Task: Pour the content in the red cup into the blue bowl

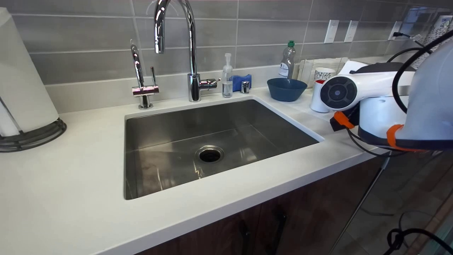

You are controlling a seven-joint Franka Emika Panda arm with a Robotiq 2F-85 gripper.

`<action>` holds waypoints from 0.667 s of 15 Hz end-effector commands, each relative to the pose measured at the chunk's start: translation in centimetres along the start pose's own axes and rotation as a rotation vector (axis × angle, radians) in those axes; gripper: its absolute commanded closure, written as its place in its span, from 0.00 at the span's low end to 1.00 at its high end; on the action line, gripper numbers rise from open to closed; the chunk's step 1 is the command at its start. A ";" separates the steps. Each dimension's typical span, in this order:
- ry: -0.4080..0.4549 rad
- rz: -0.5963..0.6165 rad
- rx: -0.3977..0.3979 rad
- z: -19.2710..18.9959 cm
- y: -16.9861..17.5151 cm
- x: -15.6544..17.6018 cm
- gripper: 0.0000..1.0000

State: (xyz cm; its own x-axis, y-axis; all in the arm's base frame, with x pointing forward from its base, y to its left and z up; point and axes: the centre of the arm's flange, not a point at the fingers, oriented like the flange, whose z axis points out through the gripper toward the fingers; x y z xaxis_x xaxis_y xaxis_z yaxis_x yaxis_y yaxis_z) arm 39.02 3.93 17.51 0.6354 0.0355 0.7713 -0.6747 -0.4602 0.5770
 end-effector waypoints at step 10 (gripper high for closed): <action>0.067 -0.008 -0.057 -0.1 1.8 1.7 0.97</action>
State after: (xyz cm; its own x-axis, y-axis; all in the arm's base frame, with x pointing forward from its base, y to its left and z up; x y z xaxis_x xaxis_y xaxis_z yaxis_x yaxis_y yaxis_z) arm 38.93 3.53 17.81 0.6389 0.0575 0.7671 -0.6739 -0.4391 0.5942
